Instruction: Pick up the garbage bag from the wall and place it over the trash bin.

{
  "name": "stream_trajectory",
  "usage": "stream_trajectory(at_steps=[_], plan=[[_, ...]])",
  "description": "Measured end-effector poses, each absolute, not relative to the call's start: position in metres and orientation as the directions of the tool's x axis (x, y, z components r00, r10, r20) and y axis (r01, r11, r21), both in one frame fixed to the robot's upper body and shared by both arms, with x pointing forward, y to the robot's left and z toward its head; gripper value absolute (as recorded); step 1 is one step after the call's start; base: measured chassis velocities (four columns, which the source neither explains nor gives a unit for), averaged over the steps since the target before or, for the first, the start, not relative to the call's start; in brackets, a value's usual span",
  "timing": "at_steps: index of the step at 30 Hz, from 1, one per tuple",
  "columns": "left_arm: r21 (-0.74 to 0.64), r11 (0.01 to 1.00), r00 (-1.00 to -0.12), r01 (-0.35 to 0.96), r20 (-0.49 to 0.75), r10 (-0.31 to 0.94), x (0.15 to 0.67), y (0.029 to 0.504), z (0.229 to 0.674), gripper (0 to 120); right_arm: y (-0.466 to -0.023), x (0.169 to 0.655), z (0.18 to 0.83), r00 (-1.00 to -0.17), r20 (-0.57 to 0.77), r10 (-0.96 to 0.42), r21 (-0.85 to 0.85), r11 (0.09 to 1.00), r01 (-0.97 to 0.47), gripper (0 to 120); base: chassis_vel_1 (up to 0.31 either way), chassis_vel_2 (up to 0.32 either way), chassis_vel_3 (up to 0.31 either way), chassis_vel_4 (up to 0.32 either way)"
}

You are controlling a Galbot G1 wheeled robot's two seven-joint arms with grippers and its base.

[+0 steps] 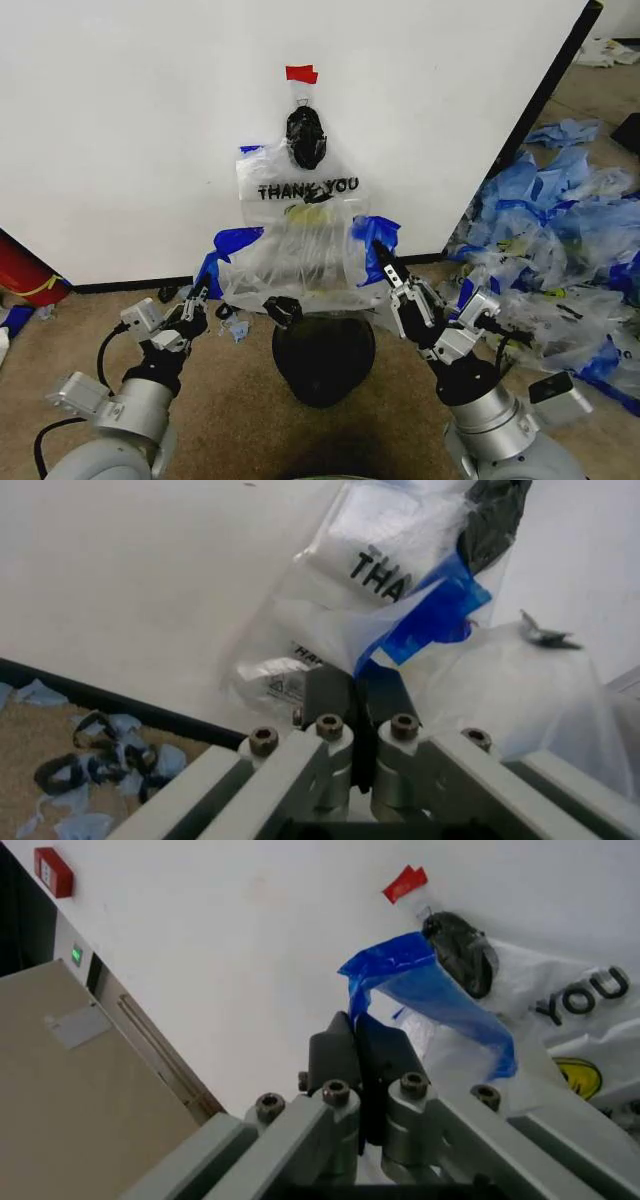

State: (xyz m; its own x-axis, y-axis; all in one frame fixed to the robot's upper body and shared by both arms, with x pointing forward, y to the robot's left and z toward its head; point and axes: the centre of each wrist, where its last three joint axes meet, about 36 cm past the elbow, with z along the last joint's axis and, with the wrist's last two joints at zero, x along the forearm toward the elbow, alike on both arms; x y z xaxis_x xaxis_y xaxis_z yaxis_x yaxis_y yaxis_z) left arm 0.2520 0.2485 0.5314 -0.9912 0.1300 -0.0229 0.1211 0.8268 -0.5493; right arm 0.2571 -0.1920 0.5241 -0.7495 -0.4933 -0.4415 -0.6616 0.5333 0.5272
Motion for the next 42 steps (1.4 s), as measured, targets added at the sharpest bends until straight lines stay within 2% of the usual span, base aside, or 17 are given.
stream_trajectory(at_steps=[11, 20, 31, 42], plan=[[-0.574, 0.806, -0.989, 0.149, -0.066, 0.136, 0.26, 0.241, 0.534, 0, -0.19, 0.271, 0.515, -0.757, -0.426, -0.495, 0.526, 0.545, -0.653, 0, 0.0, 0.0, 0.0, 0.0], [-0.559, 0.82, -0.992, 0.125, -0.06, 0.11, 0.28, 0.25, 0.519, 0, -0.178, 0.279, 0.5, -0.759, -0.41, -0.506, 0.543, 0.533, -0.649, 0, 0.0, 0.0, 0.0, 0.0], [-0.553, 0.825, -0.993, 0.119, -0.061, 0.102, 0.291, 0.253, 0.512, 0, -0.18, 0.286, 0.482, -0.775, -0.395, -0.494, 0.528, 0.568, -0.631, 0, 0.0, 0.0, 0.0, 0.0], [-0.614, 0.769, -0.985, 0.174, -0.095, 0.147, 0.274, 0.244, 0.55, 0, -0.193, 0.285, 0.503, -0.755, -0.424, -0.501, 0.494, 0.57, -0.656, 0, 0.0, 0.0, 0.0, 0.0]])
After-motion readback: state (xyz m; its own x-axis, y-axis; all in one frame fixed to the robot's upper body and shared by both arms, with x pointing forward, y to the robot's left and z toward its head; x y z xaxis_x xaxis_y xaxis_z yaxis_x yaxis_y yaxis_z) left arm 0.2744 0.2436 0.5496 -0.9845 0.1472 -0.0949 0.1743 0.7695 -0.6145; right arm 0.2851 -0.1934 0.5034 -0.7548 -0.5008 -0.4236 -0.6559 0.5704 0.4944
